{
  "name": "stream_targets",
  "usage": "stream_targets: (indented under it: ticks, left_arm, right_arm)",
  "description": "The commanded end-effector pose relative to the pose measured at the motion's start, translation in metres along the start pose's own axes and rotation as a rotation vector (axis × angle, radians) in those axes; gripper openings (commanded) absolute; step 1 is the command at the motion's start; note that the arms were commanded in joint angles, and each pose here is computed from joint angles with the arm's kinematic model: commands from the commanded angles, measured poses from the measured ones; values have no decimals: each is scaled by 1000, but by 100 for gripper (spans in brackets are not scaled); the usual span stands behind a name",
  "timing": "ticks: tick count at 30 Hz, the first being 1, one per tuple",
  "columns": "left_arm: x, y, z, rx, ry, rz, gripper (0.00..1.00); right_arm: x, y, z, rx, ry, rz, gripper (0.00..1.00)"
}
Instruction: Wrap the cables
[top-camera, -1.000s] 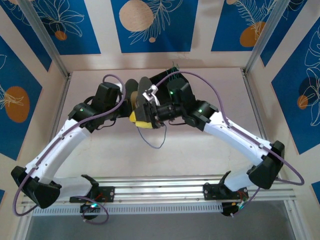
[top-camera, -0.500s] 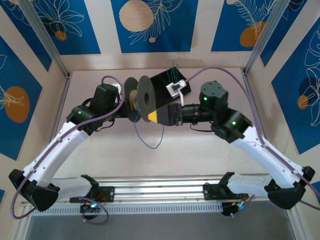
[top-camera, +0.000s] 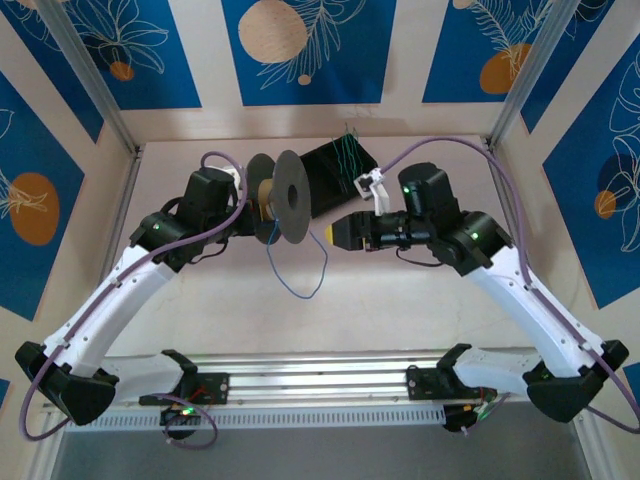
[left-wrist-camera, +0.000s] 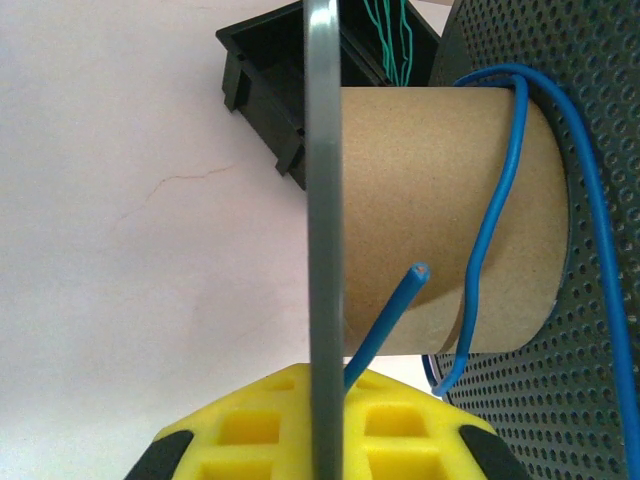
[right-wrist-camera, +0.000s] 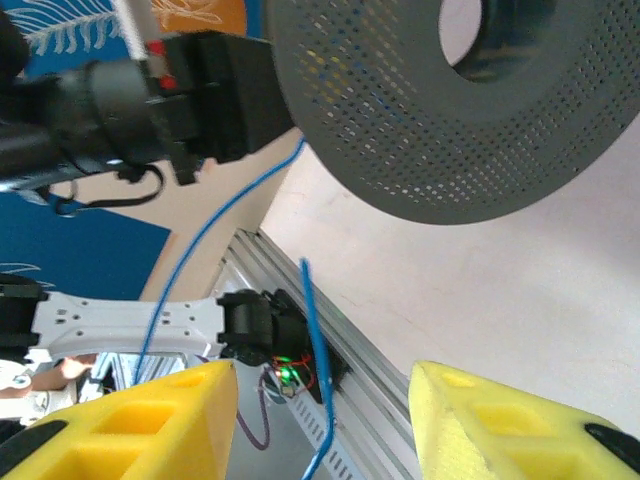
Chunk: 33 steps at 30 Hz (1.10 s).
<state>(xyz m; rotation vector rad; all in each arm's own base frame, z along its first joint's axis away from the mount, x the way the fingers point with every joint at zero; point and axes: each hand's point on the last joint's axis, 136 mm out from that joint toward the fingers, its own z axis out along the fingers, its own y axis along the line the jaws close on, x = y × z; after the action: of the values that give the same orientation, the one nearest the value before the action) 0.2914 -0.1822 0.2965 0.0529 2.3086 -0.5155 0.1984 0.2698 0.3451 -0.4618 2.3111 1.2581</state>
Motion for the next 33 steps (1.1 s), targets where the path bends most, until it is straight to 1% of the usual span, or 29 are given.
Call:
stream_targets:
  ticks: [1, 10, 12, 16, 21, 22, 25, 26, 30, 33]
  left_arm:
    - [-24, -18, -23, 72, -96, 28, 0]
    - [-23, -21, -22, 85, -90, 28, 0]
    - [-23, -21, -22, 87, -91, 27, 0]
    - [-23, -22, -23, 90, -91, 27, 0]
    - [-23, -22, -23, 91, -93, 26, 0]
    - [-23, -23, -24, 94, -92, 25, 0]
    - [-24, -23, -25, 97, -97, 22, 0]
    - [-25, -23, -26, 98, -102, 17, 0]
    - [-35, -21, -35, 97, -145, -38, 0]
    - [-54, -27, -46, 149, -196, -94, 0]
  right_arm:
    - [-3, 10, 2, -22, 25, -55, 49]
    - [-6, 23, 23, -71, 74, -72, 47]
    - [-4, 22, 28, -73, 93, -69, 44]
    - [-1, 22, 37, -77, 116, -66, 43]
    - [2, 20, 44, -73, 136, -54, 32]
    - [2, 20, 43, -73, 134, -54, 29]
    - [2, 14, 42, -43, 124, -43, 4]
    - [2, 10, 41, -28, 118, -36, 0]
    - [12, -21, 36, 54, 82, 35, 0]
    - [29, -49, 36, 59, 63, 140, 0]
